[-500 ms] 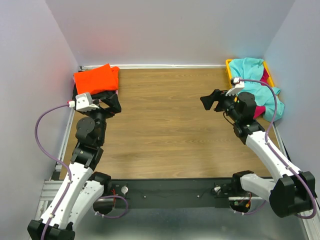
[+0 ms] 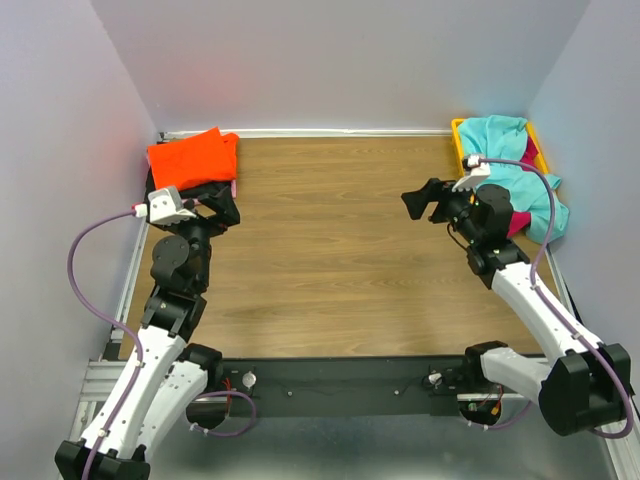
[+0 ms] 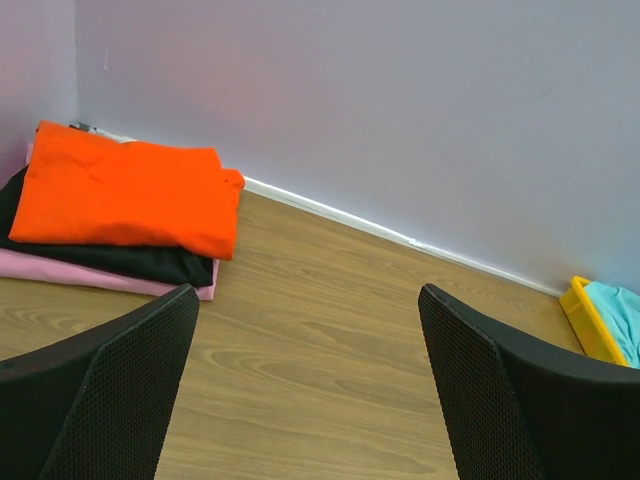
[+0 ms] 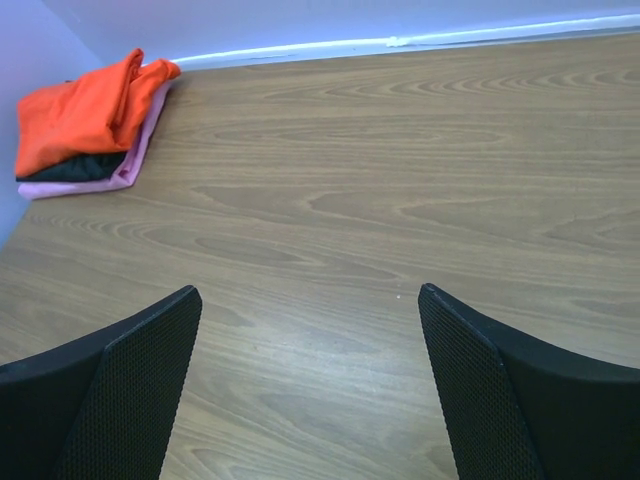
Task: Fold and stack the t-shirts
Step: Grab the tshirt from the pile
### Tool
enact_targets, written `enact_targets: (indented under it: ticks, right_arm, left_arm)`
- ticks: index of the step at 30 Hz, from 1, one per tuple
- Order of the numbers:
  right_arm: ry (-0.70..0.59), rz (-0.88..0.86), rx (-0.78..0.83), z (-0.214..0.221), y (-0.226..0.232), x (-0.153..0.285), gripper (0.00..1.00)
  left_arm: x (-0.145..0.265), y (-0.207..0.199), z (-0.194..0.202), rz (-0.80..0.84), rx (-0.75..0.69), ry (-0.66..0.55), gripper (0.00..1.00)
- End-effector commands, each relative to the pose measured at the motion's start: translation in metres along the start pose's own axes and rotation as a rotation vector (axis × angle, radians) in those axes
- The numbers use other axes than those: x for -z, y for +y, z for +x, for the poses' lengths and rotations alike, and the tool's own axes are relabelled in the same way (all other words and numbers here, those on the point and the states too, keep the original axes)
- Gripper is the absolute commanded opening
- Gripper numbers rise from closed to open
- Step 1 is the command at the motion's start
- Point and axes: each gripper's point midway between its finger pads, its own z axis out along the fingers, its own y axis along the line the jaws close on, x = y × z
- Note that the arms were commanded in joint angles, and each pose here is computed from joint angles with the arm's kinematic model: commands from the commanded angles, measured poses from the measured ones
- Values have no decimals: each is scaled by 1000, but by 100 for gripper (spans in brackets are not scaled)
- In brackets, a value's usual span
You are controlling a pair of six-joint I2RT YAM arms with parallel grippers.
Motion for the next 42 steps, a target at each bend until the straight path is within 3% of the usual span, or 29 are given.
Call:
enact_targets:
  ticks: [1,6,11,13,14,17,21,33,37,42]
  right_arm:
    - [-19,76,54,-8,-14,-7,100]
    - [6,273,64,-28,-55,-34,100]
    - [89,365,-82,-25,-131,-63,100]
    - [60,433,-114,-44,-168,-63,100]
    - [120,469,-137,-26,-186,-70,100]
    - [147,573,-170,-24,-228,-71,100]
    - [217,657,-251,10,-278,-68,100]
    - [323,841,-257,54,-322,-61,99]
    - [329,900,-250,56,-330,-54,87]
    - [317,910,-256,51,-329,-48,85]
  left_arm:
    - [1,4,-4,-14,-4,-35,98]
    - [2,5,-3,-14,-10,-36,98]
    - [4,6,-3,-14,-5,-41,98]
    - [5,5,-3,-9,-4,-40,99]
    - [5,5,-2,-10,-5,-38,98]
    - [3,4,0,-7,-10,-32,98]
    - [1,4,4,-6,-16,-17,98]
    - [4,5,1,-11,-1,-30,98]
    - [6,6,-1,-11,4,-39,98]
    - [8,7,-1,-16,7,-44,98]
